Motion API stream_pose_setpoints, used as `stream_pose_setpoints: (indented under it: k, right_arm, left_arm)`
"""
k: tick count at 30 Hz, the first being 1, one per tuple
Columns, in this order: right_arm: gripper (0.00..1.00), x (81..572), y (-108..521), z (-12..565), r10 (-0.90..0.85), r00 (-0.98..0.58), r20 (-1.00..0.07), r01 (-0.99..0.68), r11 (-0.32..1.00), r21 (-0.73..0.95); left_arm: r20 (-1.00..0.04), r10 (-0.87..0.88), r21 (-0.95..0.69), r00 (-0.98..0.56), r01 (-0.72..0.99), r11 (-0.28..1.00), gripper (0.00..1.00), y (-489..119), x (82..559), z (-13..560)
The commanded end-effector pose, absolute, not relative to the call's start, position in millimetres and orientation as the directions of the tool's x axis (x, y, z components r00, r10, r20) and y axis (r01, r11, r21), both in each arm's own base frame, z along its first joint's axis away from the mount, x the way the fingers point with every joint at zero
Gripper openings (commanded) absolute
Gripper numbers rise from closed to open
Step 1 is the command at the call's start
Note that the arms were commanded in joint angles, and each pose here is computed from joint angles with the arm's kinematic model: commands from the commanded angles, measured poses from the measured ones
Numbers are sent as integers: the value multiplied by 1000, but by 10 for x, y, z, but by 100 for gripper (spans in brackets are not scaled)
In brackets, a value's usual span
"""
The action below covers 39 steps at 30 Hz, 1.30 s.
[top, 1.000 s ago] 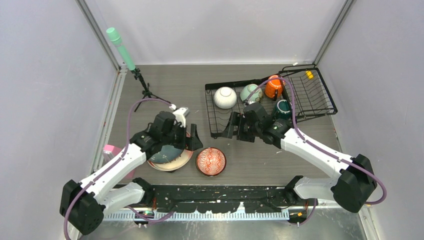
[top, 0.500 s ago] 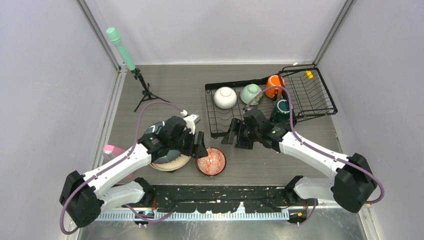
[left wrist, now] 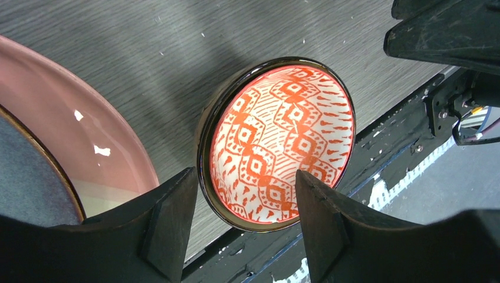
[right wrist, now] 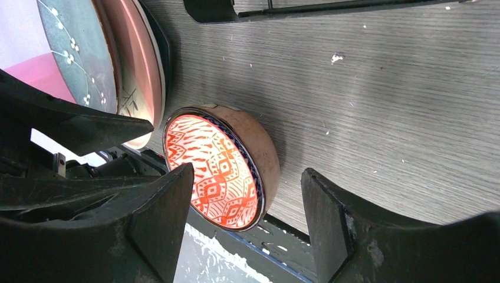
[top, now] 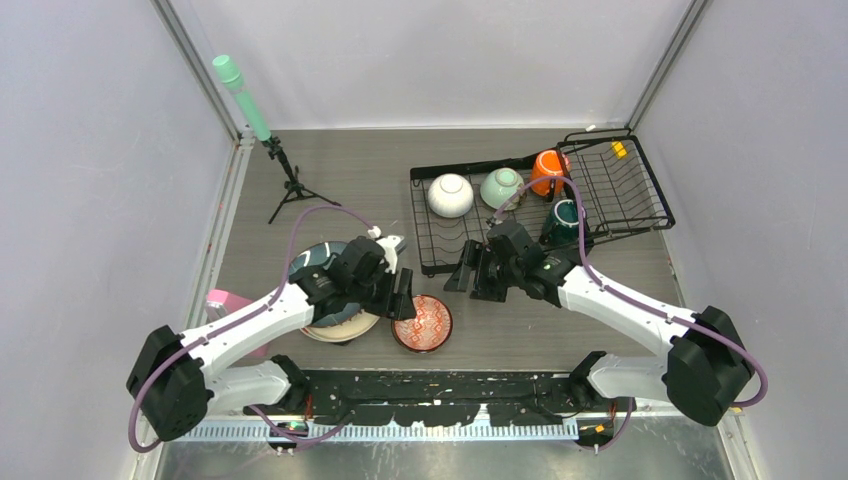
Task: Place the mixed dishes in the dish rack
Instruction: Pick up the bowl from the corner of the board.
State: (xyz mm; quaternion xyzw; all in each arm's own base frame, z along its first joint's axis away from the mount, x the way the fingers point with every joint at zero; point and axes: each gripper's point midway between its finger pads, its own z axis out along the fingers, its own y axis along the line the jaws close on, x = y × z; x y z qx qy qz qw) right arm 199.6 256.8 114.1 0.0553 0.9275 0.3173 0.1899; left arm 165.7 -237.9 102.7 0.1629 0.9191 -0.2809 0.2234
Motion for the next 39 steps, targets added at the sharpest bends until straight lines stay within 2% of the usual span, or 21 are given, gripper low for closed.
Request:
stream_pose_setpoints:
  k: [1, 39]
  right_arm:
    - [72, 2054, 2618, 1291, 251, -904, -345, -35, 762, 647]
    - [72, 2198, 2550, 1357, 311, -865, -395, -8, 777, 630]
  left_arm:
    - [-510, 173, -437, -843, 427, 792, 63, -2400, 1661, 1052]
    - [-507, 214, -416, -835, 455, 787, 65, -2434, 1687, 1051]
